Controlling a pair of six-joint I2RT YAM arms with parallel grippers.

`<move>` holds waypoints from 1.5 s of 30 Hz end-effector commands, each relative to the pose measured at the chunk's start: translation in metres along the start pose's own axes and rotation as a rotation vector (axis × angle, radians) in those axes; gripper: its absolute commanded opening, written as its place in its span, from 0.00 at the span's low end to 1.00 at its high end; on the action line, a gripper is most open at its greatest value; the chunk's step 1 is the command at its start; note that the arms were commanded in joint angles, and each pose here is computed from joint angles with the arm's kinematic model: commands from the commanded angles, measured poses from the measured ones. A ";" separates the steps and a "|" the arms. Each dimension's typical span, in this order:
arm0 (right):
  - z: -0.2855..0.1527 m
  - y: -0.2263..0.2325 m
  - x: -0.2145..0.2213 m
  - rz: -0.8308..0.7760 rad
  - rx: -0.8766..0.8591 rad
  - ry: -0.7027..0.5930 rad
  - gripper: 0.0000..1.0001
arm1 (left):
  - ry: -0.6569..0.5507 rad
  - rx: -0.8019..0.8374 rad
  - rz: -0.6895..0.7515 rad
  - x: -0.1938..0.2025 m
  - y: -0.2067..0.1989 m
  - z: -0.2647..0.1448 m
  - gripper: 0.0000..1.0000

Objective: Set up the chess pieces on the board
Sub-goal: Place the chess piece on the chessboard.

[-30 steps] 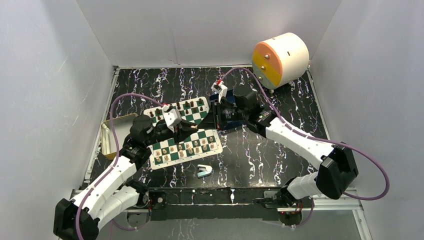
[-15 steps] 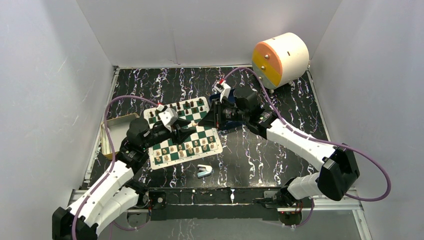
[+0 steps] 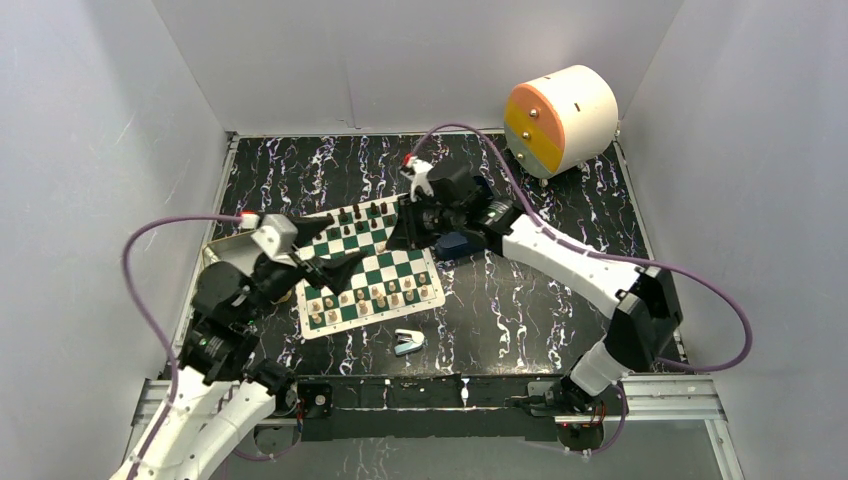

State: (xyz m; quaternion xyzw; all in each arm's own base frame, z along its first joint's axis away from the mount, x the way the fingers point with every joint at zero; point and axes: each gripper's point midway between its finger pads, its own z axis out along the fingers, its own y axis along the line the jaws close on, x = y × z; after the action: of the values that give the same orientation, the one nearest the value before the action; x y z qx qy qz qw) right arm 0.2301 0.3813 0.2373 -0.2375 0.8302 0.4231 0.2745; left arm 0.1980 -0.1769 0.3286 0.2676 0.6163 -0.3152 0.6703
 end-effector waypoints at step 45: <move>0.151 0.016 0.126 -0.361 0.371 0.517 0.16 | -0.468 -0.539 -0.401 -0.181 0.037 -0.137 0.93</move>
State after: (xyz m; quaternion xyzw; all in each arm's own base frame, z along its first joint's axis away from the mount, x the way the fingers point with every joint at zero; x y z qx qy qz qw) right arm 0.1629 0.4838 0.0906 -0.4223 0.8842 0.1283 0.1526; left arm 0.1373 -0.0418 0.4798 -0.1127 0.5689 -0.3147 0.7515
